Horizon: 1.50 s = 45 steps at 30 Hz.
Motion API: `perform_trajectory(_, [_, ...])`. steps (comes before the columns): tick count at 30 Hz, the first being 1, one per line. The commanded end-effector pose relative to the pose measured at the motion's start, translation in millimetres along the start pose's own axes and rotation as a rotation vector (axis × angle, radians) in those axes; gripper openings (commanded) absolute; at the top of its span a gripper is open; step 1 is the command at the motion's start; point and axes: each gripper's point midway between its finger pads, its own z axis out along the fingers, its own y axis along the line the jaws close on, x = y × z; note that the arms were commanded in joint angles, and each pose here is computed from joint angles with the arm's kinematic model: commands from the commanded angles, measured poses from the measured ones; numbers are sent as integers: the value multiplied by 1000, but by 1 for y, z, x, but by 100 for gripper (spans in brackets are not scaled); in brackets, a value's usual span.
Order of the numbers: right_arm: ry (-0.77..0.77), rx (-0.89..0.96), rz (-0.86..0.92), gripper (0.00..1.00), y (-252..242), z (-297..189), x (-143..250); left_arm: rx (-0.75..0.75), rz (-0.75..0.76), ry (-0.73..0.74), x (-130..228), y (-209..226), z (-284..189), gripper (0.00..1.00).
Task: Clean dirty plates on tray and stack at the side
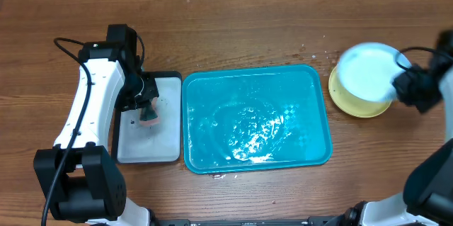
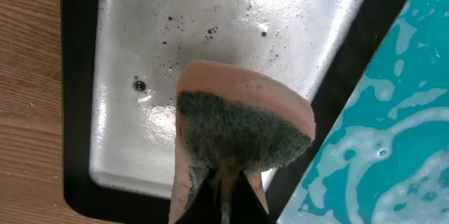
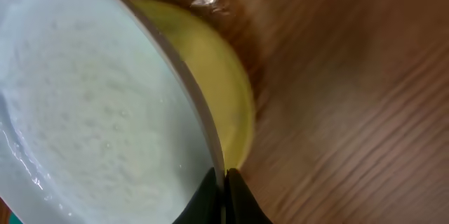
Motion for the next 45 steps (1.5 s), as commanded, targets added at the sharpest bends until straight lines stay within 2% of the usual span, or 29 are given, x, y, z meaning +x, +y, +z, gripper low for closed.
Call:
perform_trajectory(1, [35,7,67,4,-24,12,0,6,-1,5,-1,0,2,4])
perform_trajectory(6, [48,17,46,4,-36,27,4,6,-1,5,-1,0,2,4])
perform_trajectory(12, [52,2,-1,4,-22,30,12,6,-1,7,0,0,2,4])
perform_trajectory(15, [45,-8,-33,25,-11,31,15,6,-1,8,0,0,3,4])
perform_trajectory(18, [45,-14,-57,29,-5,31,18,6,-1,8,0,0,3,4])
perform_trajectory(21, [54,-28,-77,55,3,31,23,5,-1,8,0,1,3,4])
perform_trajectory(25, [82,-119,-171,56,26,26,31,5,-1,8,0,1,3,4])
perform_trajectory(29, [110,-202,-274,64,55,7,42,-18,-2,-1,-2,4,3,4])
perform_trajectory(30, [110,-209,-300,69,63,-1,45,-40,-1,-4,-2,8,3,4])
perform_trajectory(35, [97,-241,-426,76,98,-38,67,-200,-86,47,18,38,15,4])
perform_trajectory(40, [72,-285,-579,81,130,-73,101,-167,-96,97,38,36,53,4])
perform_trajectory(45, [51,-333,-683,84,151,-94,129,-115,-84,66,34,28,68,4])
